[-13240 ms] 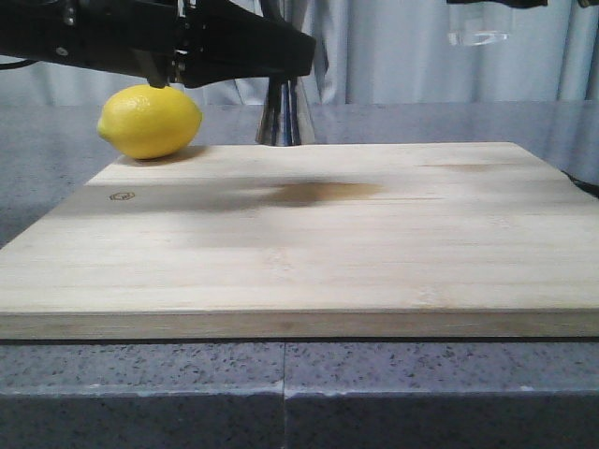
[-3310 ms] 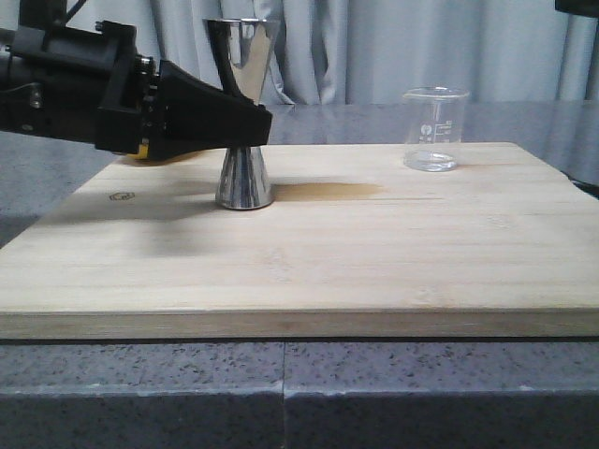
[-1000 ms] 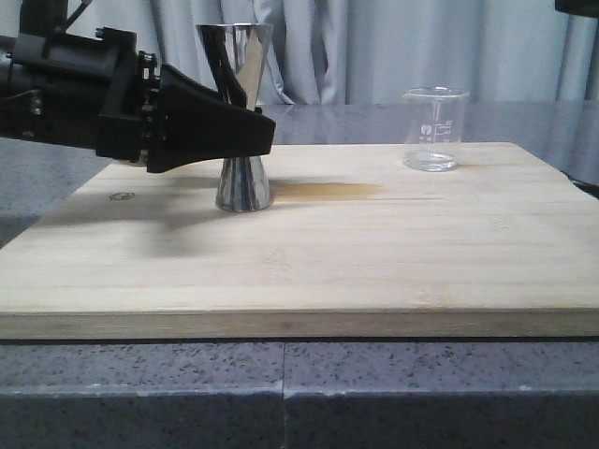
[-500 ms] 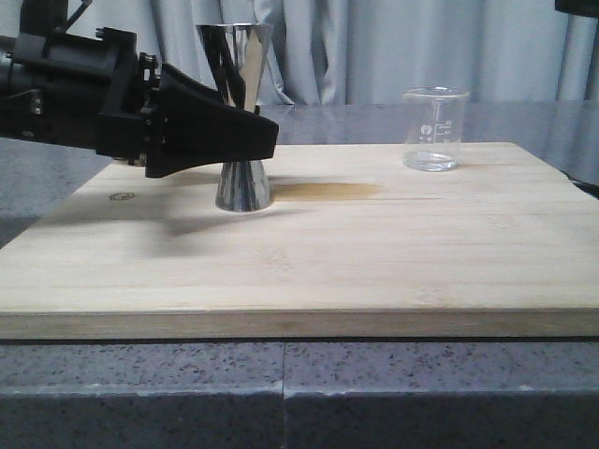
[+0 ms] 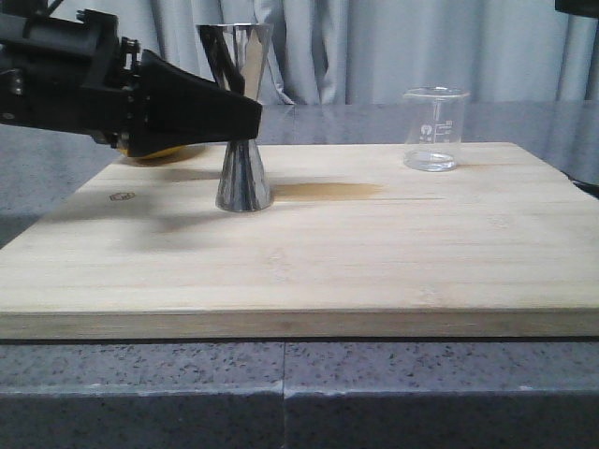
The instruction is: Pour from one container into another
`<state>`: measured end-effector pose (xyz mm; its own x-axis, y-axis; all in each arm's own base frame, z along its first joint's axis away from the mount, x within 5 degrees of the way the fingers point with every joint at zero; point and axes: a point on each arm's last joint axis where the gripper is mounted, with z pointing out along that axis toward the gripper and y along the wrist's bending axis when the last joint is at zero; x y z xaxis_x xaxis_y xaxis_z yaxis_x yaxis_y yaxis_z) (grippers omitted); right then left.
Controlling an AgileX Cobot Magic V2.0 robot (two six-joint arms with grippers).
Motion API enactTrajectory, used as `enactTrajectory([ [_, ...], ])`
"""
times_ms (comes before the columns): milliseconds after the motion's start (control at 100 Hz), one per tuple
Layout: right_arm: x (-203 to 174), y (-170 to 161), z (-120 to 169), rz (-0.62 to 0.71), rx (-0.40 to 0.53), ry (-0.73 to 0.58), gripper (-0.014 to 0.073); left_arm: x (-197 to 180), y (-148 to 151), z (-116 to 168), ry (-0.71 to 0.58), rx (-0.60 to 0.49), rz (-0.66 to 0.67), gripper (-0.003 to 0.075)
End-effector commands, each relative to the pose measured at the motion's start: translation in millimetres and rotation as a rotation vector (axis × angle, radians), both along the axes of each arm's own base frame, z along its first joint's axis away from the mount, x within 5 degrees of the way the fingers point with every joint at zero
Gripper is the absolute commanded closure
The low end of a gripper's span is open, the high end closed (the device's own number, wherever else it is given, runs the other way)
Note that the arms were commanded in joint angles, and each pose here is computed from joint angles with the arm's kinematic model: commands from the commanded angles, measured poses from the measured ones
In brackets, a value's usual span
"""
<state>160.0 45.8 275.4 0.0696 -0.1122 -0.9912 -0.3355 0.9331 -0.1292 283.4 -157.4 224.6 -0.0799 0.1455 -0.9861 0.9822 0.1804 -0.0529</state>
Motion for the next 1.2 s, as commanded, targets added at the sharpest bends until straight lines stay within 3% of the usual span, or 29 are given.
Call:
enactTrajectory([
  [0, -1.0, 0.7, 16.6, 0.014, 0.031, -0.100, 0.0048, -6.6, 3.7, 30.7, -0.040, -0.119, -0.043, 0.0202],
  [610, -1.0, 0.7, 16.6, 0.014, 0.031, -0.100, 0.0048, -15.4, 4.6, 24.4, 0.040, -0.029, -0.118, 0.0202],
  [860, -1.0, 0.7, 16.6, 0.014, 0.031, -0.100, 0.0048, -9.9, 25.5, 28.8, 0.058, -0.009, -0.060, 0.0202],
  [1190, -0.9, 0.1, 17.5, 0.009, 0.050, -0.105, 0.0048, -13.5, 60.0, 60.8, 0.015, -0.025, 0.068, 0.0203],
])
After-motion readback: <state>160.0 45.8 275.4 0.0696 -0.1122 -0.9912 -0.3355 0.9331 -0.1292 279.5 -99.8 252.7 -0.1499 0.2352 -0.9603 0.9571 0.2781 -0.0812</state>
